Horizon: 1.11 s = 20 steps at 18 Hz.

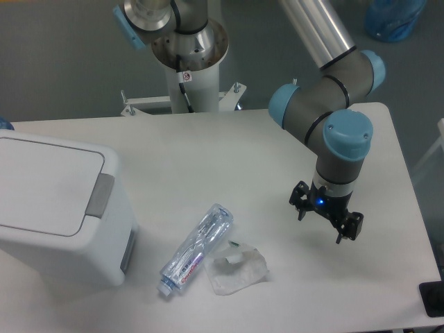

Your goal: Open the trash can

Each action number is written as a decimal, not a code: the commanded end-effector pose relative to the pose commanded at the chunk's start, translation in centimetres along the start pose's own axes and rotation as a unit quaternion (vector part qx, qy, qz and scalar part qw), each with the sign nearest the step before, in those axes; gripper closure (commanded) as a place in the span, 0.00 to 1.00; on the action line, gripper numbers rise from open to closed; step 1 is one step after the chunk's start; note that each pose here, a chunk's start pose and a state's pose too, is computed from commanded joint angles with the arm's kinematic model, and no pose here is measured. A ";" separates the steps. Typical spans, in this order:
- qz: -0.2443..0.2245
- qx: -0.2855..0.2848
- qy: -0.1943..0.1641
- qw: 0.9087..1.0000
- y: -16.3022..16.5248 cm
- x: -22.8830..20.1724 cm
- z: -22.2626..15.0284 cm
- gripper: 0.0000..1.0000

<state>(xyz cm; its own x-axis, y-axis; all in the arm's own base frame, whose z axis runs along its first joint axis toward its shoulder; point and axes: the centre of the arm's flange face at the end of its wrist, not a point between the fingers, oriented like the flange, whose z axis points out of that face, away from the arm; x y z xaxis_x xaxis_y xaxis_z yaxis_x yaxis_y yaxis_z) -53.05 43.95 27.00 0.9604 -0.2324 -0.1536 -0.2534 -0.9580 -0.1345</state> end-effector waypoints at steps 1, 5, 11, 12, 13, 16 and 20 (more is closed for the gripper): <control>0.000 0.000 0.000 1.000 0.0 0.0 0.0 0.00; 0.006 0.003 -0.002 1.000 -0.1 -0.1 -0.3 0.00; -0.017 0.034 -0.002 0.999 -0.1 0.3 0.3 0.00; -0.024 0.040 0.002 0.999 -0.2 0.4 0.4 0.00; -0.029 0.042 0.002 0.999 -0.3 0.5 0.3 0.00; -0.110 0.055 -0.005 0.992 -1.1 0.2 -1.3 0.00; -0.228 0.120 0.010 0.966 -4.7 0.4 -4.5 0.00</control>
<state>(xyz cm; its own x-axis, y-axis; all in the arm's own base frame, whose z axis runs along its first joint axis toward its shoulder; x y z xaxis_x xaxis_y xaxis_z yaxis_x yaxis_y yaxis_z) -50.91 47.62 31.99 0.9798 0.2000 -0.0067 0.1799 -0.8953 -0.4075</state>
